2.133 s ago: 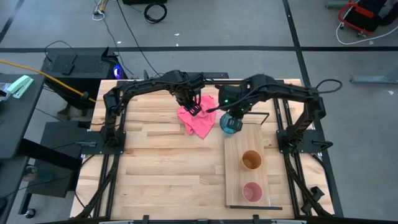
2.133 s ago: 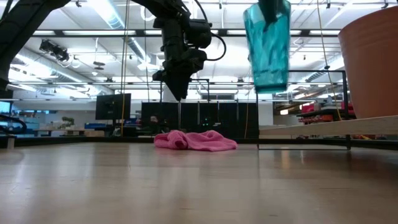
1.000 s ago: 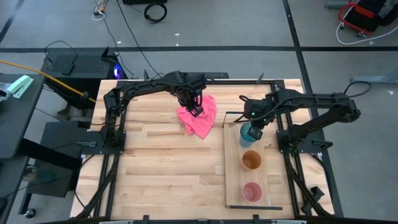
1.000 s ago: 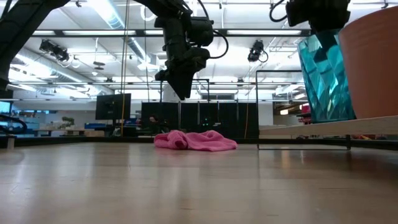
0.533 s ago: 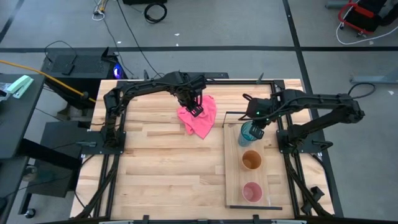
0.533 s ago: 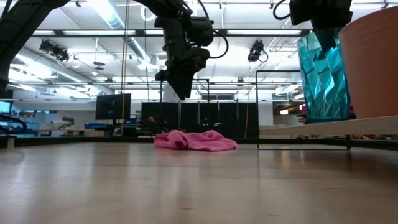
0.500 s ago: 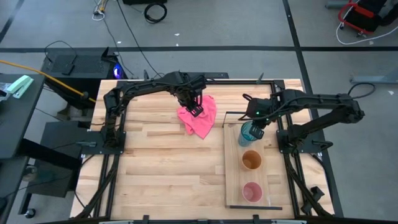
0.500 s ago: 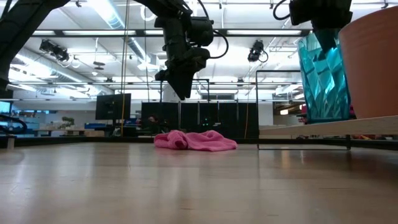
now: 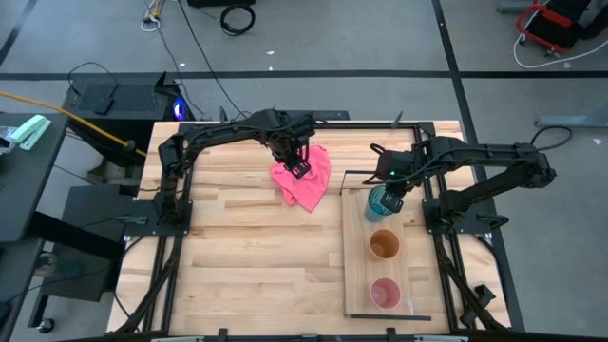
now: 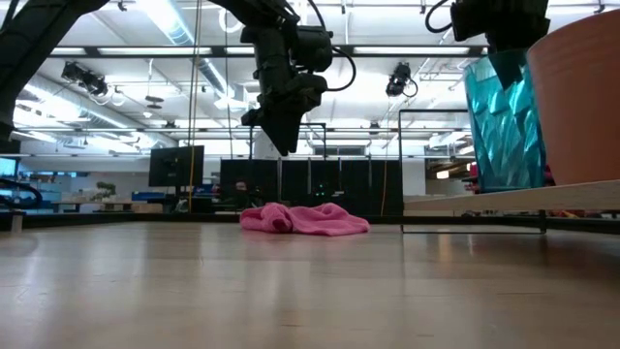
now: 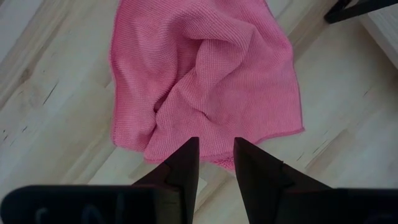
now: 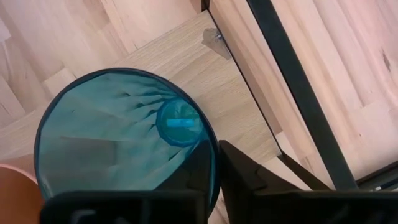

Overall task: Stack small to large cups/mugs on shelf
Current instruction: Put the blue cup on the shelf, then return to Home Position

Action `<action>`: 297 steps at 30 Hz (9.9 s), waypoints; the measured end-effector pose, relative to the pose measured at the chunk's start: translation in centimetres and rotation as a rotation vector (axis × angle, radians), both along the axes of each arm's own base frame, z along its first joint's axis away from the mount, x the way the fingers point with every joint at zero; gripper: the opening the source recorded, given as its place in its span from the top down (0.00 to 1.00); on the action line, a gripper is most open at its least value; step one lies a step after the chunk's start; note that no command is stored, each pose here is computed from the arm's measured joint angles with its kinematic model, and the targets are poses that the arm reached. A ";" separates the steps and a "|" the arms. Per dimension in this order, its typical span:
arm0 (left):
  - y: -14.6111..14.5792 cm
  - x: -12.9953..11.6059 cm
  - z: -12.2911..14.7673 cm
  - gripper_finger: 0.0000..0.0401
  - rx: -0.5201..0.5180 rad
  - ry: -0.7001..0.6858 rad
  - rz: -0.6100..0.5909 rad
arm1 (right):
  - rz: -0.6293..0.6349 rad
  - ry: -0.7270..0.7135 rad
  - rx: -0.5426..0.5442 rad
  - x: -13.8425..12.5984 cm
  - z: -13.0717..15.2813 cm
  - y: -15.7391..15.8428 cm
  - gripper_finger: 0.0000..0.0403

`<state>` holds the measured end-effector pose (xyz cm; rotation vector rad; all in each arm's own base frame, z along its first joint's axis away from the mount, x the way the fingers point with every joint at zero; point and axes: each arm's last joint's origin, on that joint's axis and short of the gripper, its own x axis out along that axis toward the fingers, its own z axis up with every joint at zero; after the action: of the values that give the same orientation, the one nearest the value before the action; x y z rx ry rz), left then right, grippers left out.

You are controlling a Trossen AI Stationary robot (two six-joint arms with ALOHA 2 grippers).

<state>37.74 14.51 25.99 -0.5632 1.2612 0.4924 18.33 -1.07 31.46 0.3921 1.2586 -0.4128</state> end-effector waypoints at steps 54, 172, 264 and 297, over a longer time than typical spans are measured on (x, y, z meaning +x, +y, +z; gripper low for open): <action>-7.7 -10.3 16.2 0.73 0.086 -0.459 -0.046 | -0.097 -0.602 0.055 -11.5 11.1 0.6 0.77; -14.0 -25.1 -4.0 0.73 0.248 -1.537 -0.352 | 0.203 -1.748 0.191 -9.6 -10.7 1.2 0.77; -13.7 -25.2 -5.4 0.73 0.374 -1.354 -0.327 | -0.528 -0.964 -0.978 -13.1 -14.4 -7.2 0.77; -13.4 -27.4 -5.4 0.73 0.483 -1.332 -0.256 | -0.529 -0.966 -0.976 -13.1 -14.4 -7.2 0.77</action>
<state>10.39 1.16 20.63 -0.1977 -0.0803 0.1044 5.19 -8.25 17.06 0.0310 -0.0795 -1.0610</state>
